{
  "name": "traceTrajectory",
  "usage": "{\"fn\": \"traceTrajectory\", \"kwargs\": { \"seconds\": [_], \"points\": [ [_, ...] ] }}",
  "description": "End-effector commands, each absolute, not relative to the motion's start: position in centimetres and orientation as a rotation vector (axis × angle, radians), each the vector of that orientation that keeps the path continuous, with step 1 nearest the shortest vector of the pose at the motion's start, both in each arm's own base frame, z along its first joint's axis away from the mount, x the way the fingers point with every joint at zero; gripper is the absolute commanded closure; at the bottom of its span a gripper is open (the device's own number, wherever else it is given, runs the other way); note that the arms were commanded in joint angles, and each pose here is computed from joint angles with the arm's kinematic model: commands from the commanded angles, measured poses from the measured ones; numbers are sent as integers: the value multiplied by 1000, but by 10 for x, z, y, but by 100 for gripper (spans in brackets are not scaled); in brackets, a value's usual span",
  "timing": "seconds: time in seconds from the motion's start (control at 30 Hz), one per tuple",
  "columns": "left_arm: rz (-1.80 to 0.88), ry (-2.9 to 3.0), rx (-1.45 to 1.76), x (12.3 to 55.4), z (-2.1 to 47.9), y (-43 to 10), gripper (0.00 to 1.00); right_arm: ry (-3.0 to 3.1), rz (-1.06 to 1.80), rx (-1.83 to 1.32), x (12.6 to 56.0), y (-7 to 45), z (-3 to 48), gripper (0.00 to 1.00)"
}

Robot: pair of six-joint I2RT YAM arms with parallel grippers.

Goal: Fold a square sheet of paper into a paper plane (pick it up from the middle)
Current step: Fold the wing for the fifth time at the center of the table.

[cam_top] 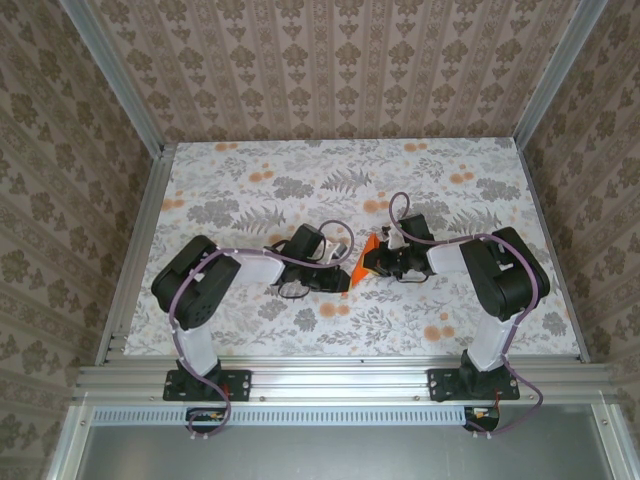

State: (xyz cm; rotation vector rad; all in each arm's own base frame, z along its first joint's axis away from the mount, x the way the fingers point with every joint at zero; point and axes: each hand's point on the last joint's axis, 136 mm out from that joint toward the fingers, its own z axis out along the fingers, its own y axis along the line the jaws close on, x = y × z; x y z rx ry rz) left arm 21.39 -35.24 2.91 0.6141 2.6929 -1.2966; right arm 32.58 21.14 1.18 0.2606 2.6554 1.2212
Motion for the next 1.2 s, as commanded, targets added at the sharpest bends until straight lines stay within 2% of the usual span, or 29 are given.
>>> {"fn": "traceTrajectory", "kwargs": {
  "seconds": [0.0,0.43,1.17],
  "points": [
    [-1327,2712,654,205,25,-354,81,2843,878,472,306,168,-53,89],
    [-1350,2695,692,201,30,-362,80,2849,870,479,306,167,-54,89],
    [-1232,2752,735,197,17,-355,81,2852,863,486,305,166,-55,89]
  ]
}}
